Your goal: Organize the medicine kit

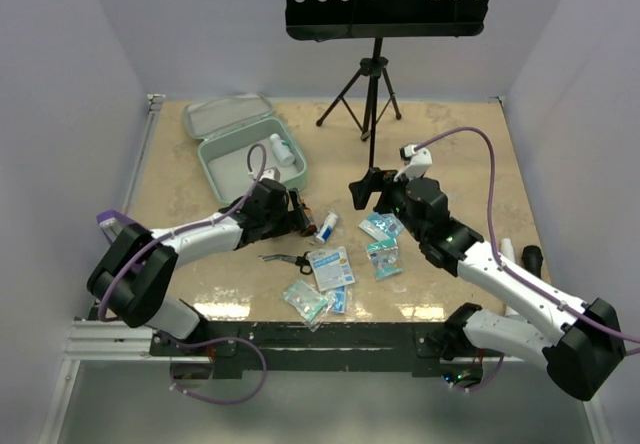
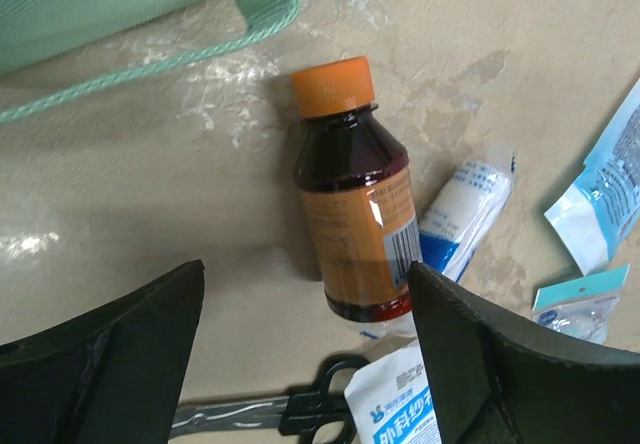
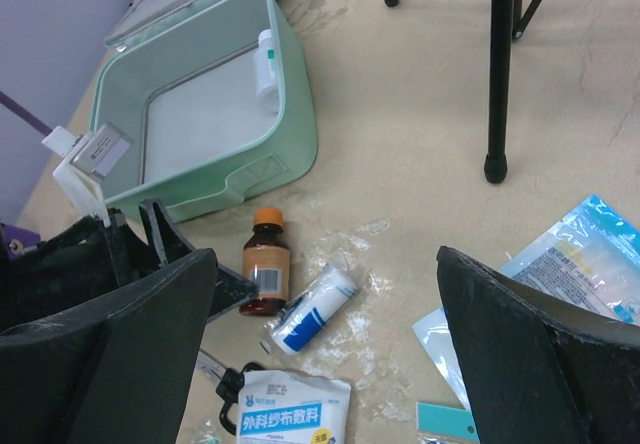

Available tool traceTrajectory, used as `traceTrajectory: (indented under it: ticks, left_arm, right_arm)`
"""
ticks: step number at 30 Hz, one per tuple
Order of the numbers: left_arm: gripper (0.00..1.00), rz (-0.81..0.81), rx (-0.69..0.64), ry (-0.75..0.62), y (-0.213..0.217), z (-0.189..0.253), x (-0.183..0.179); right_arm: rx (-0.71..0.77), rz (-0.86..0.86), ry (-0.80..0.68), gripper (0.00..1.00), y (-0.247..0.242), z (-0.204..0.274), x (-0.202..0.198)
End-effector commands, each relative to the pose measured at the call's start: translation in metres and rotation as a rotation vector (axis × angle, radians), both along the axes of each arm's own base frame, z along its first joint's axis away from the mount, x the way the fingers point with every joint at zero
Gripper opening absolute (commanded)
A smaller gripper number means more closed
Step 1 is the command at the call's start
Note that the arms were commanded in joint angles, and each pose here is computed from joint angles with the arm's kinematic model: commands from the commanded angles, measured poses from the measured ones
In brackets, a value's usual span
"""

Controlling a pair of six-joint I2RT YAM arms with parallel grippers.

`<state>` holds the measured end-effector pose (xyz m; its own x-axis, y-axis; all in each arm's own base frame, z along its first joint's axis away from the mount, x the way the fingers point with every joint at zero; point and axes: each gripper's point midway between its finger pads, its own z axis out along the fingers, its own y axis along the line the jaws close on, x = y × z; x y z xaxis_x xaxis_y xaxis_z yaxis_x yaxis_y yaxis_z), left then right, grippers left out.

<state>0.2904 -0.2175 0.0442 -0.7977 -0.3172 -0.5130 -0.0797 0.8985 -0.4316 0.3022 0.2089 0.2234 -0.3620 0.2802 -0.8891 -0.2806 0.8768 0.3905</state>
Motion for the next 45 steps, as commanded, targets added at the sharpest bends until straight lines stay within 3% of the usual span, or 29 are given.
traceTrajectory:
  ticks: [1, 19, 28, 32, 34, 36, 45]
  left_arm:
    - [0.86, 0.01, -0.041, -0.052, -0.018, 0.015, 0.023]
    - [0.82, -0.007, -0.009, -0.05, -0.034, 0.009, 0.051]
    - [0.6, -0.028, 0.024, -0.025, -0.032, -0.007, 0.049]
    - [0.44, -0.041, 0.016, -0.033, -0.033, -0.006, 0.046]
    - [0.31, -0.048, 0.004, -0.048, -0.033, 0.0, 0.045]
    - [0.26, -0.058, -0.024, -0.071, -0.035, 0.014, 0.043]
    - [0.19, -0.038, -0.147, -0.314, -0.012, 0.139, 0.03]
  right_arm:
    - [0.006, -0.005, -0.016, 0.97, -0.001, 0.003, 0.001]
    - [-0.008, 0.007, -0.002, 0.97, 0.004, -0.004, 0.004]
    - [-0.008, 0.0, -0.002, 0.97, 0.002, -0.004, 0.004]
    - [-0.009, 0.0, 0.0, 0.97, 0.002, -0.005, 0.004]
    - [-0.007, -0.001, -0.003, 0.97, 0.002, -0.003, 0.005]
    - [-0.008, 0.0, -0.002, 0.97, 0.002, -0.003, 0.004]
    - [0.014, 0.009, -0.013, 0.97, 0.004, 0.005, 0.003]
